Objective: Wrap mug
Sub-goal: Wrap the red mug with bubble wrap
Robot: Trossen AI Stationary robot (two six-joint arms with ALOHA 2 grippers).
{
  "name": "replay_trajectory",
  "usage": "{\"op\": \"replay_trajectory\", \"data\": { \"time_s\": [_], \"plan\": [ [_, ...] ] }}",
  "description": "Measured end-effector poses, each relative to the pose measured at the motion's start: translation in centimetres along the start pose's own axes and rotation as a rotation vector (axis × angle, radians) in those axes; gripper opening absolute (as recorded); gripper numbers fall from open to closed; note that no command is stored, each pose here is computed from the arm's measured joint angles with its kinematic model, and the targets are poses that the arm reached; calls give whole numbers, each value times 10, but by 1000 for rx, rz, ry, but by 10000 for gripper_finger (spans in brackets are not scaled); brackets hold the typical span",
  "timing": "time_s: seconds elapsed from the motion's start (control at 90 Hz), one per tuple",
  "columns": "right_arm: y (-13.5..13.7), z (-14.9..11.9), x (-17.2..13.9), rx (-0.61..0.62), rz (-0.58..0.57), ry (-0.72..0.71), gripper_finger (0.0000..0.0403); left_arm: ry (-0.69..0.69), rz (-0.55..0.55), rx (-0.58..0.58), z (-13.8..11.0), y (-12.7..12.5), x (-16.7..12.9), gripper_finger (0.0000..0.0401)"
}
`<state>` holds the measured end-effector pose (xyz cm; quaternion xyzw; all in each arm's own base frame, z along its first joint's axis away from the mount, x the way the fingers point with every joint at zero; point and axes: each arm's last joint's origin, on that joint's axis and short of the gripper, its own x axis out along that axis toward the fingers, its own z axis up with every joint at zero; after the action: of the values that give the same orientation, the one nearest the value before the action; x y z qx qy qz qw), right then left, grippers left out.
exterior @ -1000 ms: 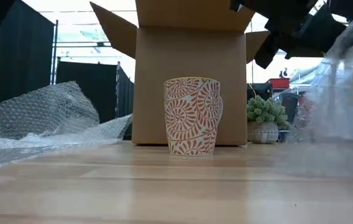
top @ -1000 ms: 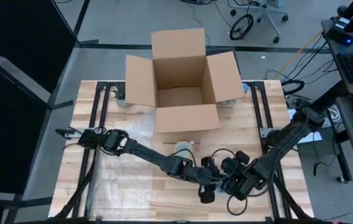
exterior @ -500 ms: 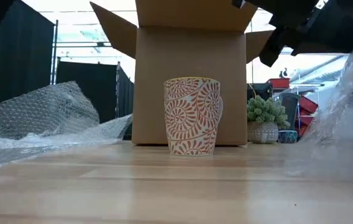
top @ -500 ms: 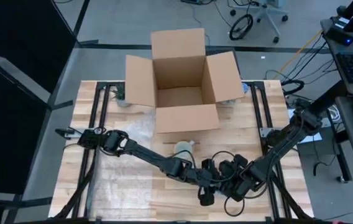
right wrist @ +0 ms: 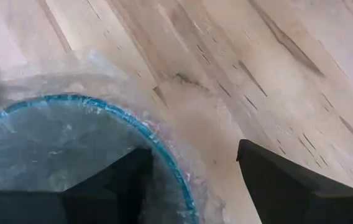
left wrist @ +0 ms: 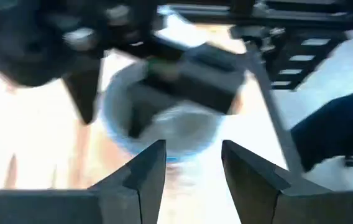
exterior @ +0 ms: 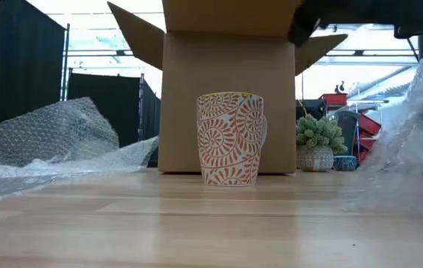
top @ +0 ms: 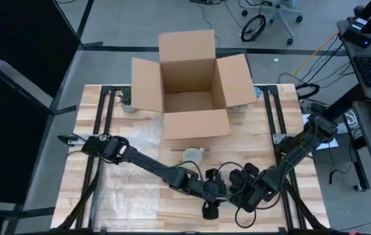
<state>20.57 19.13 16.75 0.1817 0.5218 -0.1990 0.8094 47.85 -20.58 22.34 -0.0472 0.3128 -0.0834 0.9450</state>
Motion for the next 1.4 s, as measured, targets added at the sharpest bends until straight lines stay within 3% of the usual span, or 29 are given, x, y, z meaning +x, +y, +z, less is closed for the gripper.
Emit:
{"op": "replay_trajectory", "data": {
  "time_s": [0.211,0.467,0.756,0.856,0.989,1.4],
  "plan": [
    [0,0,0,-11,2,-3,217,-98,-67,5,6,-17,-1,145],
    [0,0,0,-14,4,-1,217,-85,-32,-26,-9,8,32,145],
    [2,0,0,-2,21,-11,217,-93,44,-107,-2,41,36,145],
    [3,1,-1,-10,22,-5,217,-89,49,-105,-9,41,44,145],
    [6,5,-11,-54,34,8,217,-66,42,-96,-20,40,55,145],
    [12,25,-64,-117,55,88,217,-74,32,-71,-20,42,57,145]
  ]
}}
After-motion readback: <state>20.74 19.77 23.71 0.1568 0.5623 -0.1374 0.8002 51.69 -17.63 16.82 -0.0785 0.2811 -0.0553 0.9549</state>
